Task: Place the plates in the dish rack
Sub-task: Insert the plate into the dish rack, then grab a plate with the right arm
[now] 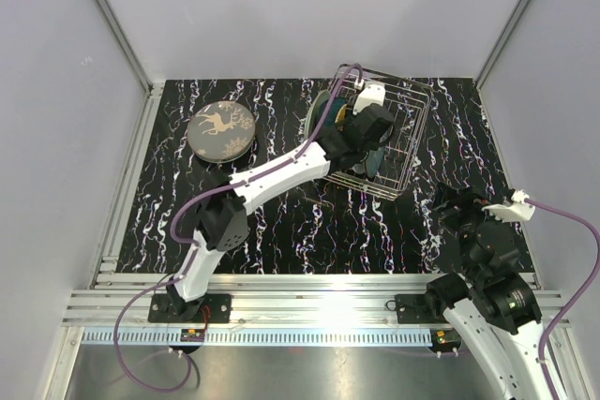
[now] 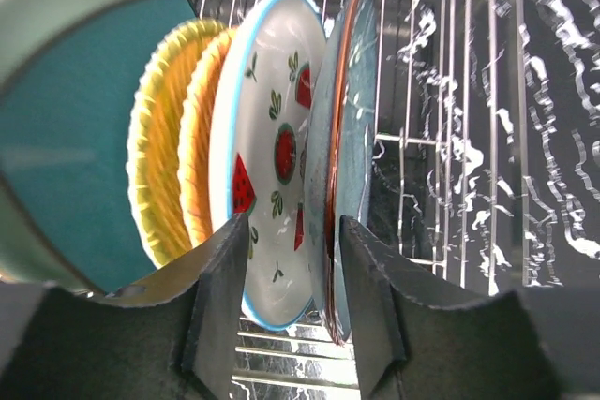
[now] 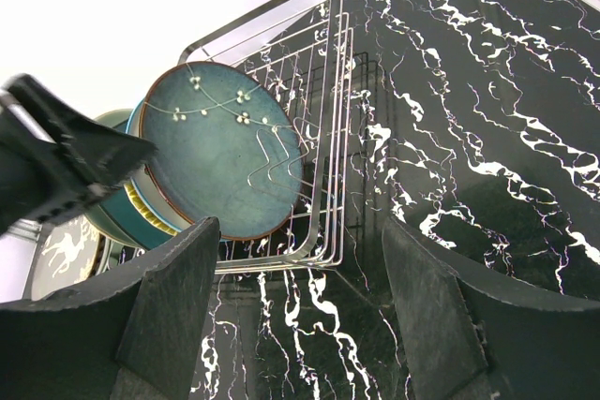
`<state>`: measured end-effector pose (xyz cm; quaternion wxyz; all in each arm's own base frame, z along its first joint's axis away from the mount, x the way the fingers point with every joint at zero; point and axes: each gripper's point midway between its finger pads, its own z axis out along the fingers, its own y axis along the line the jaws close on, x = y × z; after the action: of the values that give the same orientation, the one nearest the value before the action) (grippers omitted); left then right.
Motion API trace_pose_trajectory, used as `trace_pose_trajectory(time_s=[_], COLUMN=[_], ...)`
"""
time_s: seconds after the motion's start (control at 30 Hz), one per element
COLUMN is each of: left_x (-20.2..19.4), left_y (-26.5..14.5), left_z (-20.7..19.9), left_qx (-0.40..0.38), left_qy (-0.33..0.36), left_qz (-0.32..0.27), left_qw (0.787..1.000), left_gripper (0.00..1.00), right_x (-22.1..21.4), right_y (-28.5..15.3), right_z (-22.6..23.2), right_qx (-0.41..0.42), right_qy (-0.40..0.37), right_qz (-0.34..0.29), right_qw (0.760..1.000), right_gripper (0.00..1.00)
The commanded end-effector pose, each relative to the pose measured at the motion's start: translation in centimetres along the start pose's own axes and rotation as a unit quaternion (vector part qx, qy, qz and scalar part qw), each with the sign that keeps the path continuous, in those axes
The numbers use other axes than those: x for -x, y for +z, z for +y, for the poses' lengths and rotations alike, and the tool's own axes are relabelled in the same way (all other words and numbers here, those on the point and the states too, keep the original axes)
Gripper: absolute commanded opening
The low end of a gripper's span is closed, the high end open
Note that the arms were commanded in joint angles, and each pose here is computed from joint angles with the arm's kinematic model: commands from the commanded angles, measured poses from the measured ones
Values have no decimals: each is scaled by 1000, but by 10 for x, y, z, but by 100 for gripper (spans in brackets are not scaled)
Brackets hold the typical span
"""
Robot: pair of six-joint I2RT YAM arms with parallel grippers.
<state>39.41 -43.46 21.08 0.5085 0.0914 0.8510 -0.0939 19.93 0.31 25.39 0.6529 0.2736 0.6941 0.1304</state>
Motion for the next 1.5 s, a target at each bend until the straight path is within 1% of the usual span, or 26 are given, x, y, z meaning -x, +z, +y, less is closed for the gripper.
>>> trace_pose_trajectory(time_s=[0.0, 0.1, 0.2, 0.33, 0.4, 0.53, 0.57, 0.6, 0.63, 0.67, 0.7, 0.73, 0.77, 0.83, 0.87, 0.93, 1.07, 1.1, 1.17, 1.2, 1.23, 1.27, 1.37, 1.4, 1.43, 1.47], left_x=[55, 66, 77, 105, 104, 125, 114, 120, 127, 114, 115, 119, 103, 104, 87, 82, 55, 54, 50, 55, 54, 54, 55, 56, 57, 56], left_y=[-33, -46, -65, -104, -114, -154, -152, -147, -161, -157, -153, -166, -162, -178, -174, -192, -218, -224, -240, -249, -252, -256, -267, -271, -274, -280], left_z=[6, 6, 10, 28, 43, 93, 102, 134, 154, 165, 206, 223, 237, 280, 294, 329, 382, 389, 400, 402, 403, 405, 410, 411, 413, 417], left_qx=[-8, -17, -27, -40, -30, -33, -47, -29, -32, -44, -9, -6, -3, 27, 45, 98, 225, 241, 273, 275, 277, 283, 297, 300, 305, 318], left_qy=[-20, -17, -12, -12, -5, -35, -40, -64, -98, -106, -132, -159, -169, -196, -198, -203, -183, -182, -186, -190, -190, -193, -201, -202, -201, -203], left_qz=[-60, -68, -77, -107, -110, -133, -115, -113, -120, -100, -102, -113, -97, -122, -111, -136, -169, -182, -199, -216, -221, -228, -243, -250, -252, -256], left_qw=[998, 997, 997, 993, 993, 990, 991, 991, 987, 988, 986, 981, 981, 973, 973, 965, 942, 936, 923, 917, 916, 911, 901, 898, 896, 890], left_gripper=[46, 47, 52, 59, 63, 70, 70, 70, 70, 71, 71, 71, 71, 71, 72, 73, 79, 79, 79, 80, 80, 80, 80, 81, 83, 86], right_x=[3, 0, 0, -1, -2, -6, -5, -7, -8, -9, -17, -18, -18, -32, -29, -52, -63, -78, -77, -89, -89, -109, -119, -146, -141, -175], right_y=[3, 4, 4, 5, 6, 7, 8, 9, 9, 10, 10, 9, 8, 6, 6, 6, 17, 25, 18, 32, 14, 21, 18, 31, 36, 44], right_z=[3, 3, 3, 3, 3, 11, 14, 15, 19, 24, 35, 45, 59, 86, 102, 128, 178, 185, 218, 223, 253, 263, 310, 315, 335, 341], right_qx=[2, -1, -2, -3, -2, 17, 22, 21, 32, 42, 72, 96, 128, 191, 223, 276, 346, 347, 377, 359, 394, 391, 424, 405, 408, 396], right_qy=[4, 1, -1, -3, -4, -12, -12, -18, -20, -22, -37, -46, -51, -55, -47, -44, -36, -39, -56, -89, -103, -130, -121, -126, -121, -137], right_qz=[-5, -1, 1, 2, 5, 14, 14, 18, 25, 28, 50, 60, 63, 104, 103, 163, 219, 250, 252, 246, 242, 252, 263, 284, 272, 296], right_qw=[1000, 1000, 1000, 1000, 1000, 1000, 1000, 999, 999, 998, 995, 993, 988, 975, 968, 946, 912, 903, 889, 896, 881, 875, 858, 860, 863, 859], right_gripper=[77, 77, 77, 77, 77, 78, 78, 78, 78, 78, 76, 75, 72, 68, 67, 66, 62, 61, 61, 62, 63, 65, 65, 65, 65, 66])
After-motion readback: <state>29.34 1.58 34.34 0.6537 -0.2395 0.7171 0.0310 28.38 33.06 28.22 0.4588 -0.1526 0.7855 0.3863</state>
